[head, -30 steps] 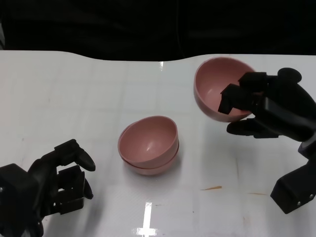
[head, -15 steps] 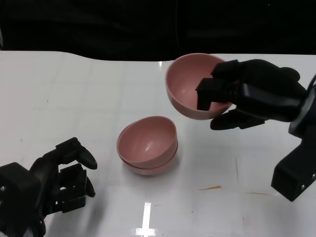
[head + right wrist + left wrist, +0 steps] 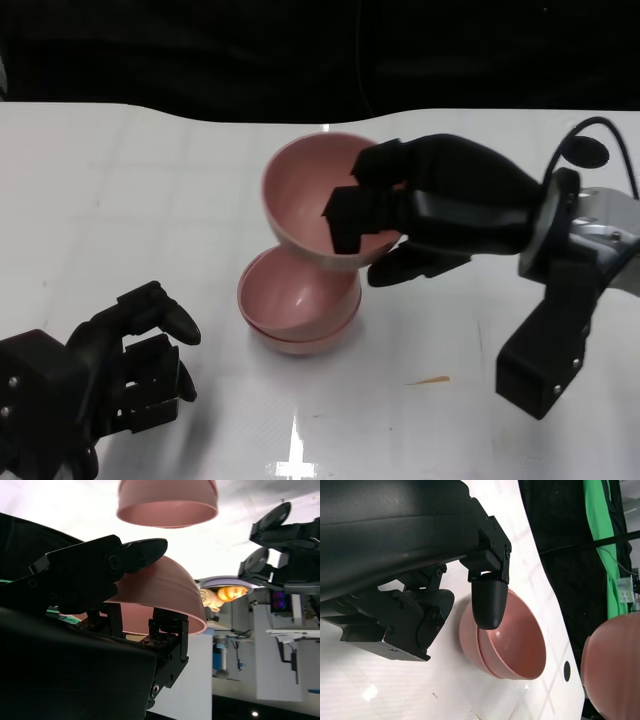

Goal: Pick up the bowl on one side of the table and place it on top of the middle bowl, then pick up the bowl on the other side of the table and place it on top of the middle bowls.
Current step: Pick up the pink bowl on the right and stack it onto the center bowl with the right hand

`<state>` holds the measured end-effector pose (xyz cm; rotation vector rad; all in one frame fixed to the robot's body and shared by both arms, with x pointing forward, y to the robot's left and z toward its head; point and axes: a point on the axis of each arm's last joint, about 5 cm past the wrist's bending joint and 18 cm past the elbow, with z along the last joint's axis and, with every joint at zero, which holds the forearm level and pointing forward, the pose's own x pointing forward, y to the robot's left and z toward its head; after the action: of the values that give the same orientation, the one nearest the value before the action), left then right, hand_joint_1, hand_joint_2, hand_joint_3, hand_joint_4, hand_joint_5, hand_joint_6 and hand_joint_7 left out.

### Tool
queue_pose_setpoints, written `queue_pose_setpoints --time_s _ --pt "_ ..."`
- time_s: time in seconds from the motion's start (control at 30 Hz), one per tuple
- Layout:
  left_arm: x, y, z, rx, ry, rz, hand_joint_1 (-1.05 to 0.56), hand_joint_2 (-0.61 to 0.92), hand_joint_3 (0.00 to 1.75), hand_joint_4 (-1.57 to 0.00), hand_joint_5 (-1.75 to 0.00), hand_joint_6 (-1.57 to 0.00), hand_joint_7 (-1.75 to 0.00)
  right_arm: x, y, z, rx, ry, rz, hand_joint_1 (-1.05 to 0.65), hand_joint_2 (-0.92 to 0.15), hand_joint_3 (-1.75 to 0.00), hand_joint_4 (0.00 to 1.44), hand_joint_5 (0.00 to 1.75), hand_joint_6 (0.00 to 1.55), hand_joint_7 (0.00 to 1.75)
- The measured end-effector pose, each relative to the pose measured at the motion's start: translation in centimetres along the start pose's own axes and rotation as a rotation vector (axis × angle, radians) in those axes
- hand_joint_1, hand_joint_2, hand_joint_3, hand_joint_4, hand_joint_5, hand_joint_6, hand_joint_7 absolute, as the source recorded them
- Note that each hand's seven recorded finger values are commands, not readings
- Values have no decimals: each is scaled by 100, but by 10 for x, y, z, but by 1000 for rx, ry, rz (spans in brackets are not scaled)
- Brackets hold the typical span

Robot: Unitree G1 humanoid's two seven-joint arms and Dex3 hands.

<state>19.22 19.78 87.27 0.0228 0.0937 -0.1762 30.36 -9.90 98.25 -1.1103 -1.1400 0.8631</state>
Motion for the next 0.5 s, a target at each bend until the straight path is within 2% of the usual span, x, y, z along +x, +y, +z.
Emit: queue_pose_setpoints --time_s 0.2,0.5 --pt "0 0 0 -5 4 1 26 75 117 -71 -175 -54 -175 11 8 3 10 -24 27 -21 -84 -19 95 175 69 175" --pt "-1 0 -2 -16 33 1 23 76 112 -66 -175 -49 -175 18 26 5 38 -8 51 -17 -80 -21 93 175 67 175"
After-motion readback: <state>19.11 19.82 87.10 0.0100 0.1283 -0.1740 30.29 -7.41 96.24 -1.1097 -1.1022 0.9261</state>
